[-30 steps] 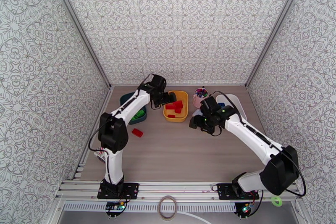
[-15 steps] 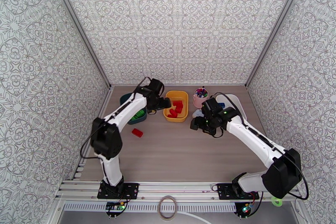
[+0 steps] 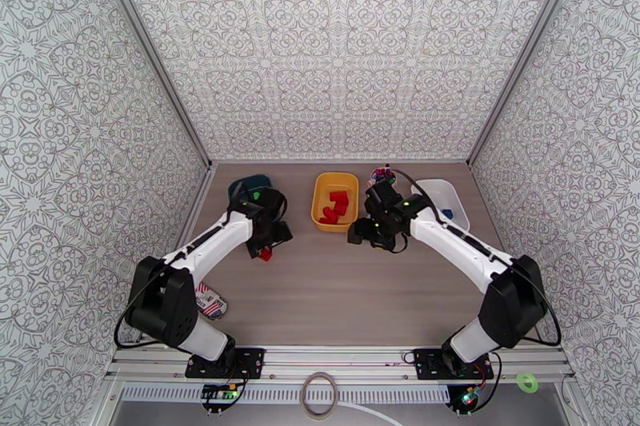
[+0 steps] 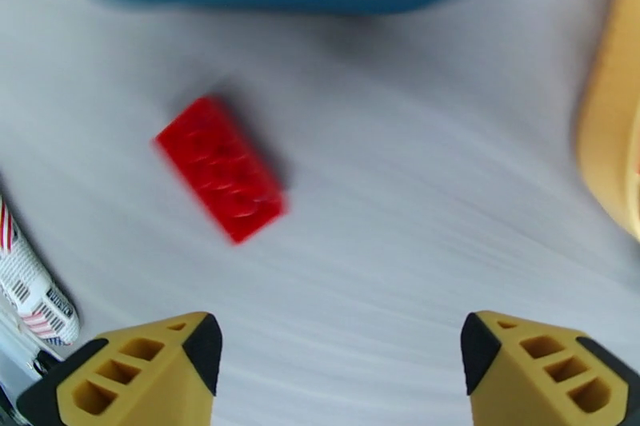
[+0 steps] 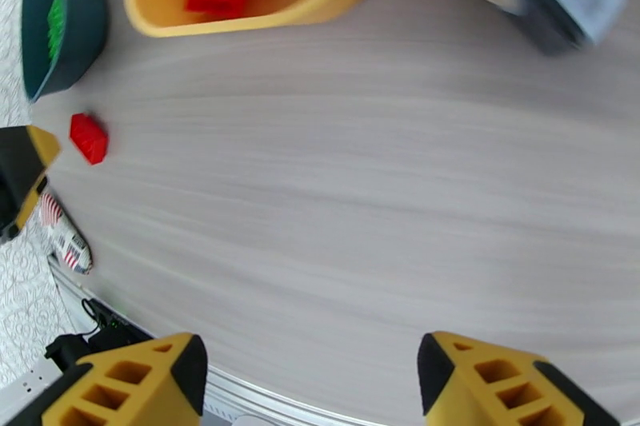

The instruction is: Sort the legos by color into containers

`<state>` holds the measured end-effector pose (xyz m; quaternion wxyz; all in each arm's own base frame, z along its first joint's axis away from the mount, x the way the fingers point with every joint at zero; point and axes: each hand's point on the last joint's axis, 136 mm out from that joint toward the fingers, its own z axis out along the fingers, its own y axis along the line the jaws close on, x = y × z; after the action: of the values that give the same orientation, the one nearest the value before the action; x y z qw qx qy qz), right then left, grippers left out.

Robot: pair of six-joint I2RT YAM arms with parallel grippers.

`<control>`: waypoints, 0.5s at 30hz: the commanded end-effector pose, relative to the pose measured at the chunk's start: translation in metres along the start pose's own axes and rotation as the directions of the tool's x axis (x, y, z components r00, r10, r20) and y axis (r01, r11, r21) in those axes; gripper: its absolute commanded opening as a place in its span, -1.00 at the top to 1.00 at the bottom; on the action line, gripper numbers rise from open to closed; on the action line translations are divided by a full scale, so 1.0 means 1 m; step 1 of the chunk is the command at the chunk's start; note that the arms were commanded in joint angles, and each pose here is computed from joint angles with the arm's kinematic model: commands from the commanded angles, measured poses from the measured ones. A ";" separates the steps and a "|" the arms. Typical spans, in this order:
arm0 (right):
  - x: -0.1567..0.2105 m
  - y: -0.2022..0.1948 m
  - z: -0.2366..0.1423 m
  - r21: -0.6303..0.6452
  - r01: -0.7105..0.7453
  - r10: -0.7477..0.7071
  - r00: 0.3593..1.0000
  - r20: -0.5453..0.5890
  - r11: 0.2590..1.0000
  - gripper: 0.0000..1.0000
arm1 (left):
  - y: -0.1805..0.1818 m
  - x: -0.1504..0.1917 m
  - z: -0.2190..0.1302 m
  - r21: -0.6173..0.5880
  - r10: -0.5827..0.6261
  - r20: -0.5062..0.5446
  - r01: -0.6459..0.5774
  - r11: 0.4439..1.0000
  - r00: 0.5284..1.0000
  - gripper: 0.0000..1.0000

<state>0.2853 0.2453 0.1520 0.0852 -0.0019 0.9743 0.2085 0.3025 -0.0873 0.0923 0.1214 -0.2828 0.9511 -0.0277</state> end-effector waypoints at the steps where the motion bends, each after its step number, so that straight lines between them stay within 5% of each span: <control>1: -0.001 0.016 0.002 -0.016 0.056 -0.056 0.998 -0.015 0.998 -0.47 | 0.010 -0.009 0.006 0.028 -0.136 0.026 0.135 0.990 0.990 -0.57; 15: -0.004 0.021 0.006 0.000 0.118 -0.118 0.992 -0.046 0.993 -0.46 | 0.013 -0.023 0.046 0.003 -0.271 0.000 0.271 0.963 0.963 -0.37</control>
<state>0.2882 0.2635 0.1532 0.0801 -0.0494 0.9746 0.2033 0.3142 -0.0624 0.0546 0.1148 -0.3914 0.9123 -0.0360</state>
